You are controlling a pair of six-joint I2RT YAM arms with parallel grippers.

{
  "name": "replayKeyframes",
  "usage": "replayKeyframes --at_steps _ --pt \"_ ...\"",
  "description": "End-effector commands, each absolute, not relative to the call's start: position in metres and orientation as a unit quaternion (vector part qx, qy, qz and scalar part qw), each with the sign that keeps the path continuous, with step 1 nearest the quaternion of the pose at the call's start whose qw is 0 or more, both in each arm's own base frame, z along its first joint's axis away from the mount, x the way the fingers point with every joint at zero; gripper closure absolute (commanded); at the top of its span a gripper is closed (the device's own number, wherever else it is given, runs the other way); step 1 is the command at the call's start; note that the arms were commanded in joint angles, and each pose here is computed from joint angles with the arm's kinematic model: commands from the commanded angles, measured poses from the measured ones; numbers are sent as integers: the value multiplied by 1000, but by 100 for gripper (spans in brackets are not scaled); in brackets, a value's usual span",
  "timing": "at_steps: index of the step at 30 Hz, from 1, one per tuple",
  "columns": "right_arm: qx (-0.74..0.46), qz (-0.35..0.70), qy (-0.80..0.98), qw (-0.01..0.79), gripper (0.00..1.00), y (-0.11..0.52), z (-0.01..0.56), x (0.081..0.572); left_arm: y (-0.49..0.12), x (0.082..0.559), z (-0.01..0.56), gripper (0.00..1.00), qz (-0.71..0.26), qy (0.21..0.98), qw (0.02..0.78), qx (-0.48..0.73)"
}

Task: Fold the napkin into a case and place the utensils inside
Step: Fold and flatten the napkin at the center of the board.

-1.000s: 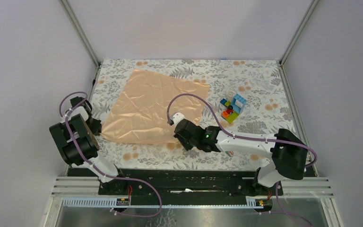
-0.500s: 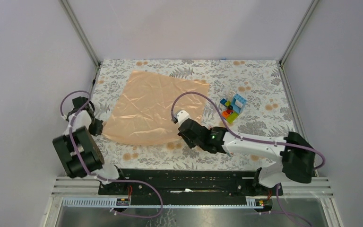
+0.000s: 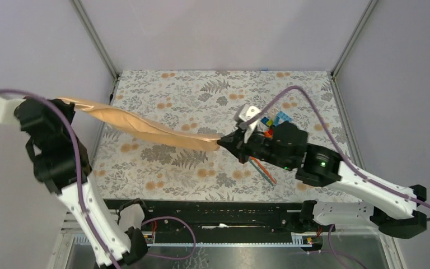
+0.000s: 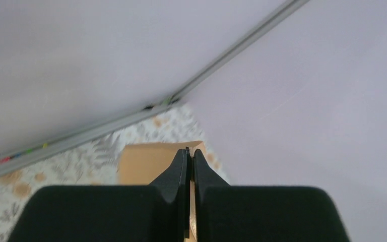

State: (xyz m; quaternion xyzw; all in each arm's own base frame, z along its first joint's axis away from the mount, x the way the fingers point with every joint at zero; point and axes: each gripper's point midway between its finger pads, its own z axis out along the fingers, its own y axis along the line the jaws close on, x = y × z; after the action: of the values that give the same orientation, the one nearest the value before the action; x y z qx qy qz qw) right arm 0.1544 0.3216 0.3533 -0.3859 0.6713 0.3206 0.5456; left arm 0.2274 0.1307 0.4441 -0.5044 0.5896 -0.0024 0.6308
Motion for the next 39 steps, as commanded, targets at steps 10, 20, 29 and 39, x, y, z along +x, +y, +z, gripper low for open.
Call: replayKeyframes --at_steps 10,20,29,39 --pt "-244 342 664 619 100 304 448 183 132 205 514 100 -11 509 692 -512" --pt "-138 292 772 548 100 304 347 334 153 362 390 100 -79 612 600 -510" --pt "-126 212 839 484 100 283 229 471 128 471 283 100 -120 677 548 -476" --pt "-205 163 873 411 100 285 163 501 110 521 192 100 -131 749 469 -450"
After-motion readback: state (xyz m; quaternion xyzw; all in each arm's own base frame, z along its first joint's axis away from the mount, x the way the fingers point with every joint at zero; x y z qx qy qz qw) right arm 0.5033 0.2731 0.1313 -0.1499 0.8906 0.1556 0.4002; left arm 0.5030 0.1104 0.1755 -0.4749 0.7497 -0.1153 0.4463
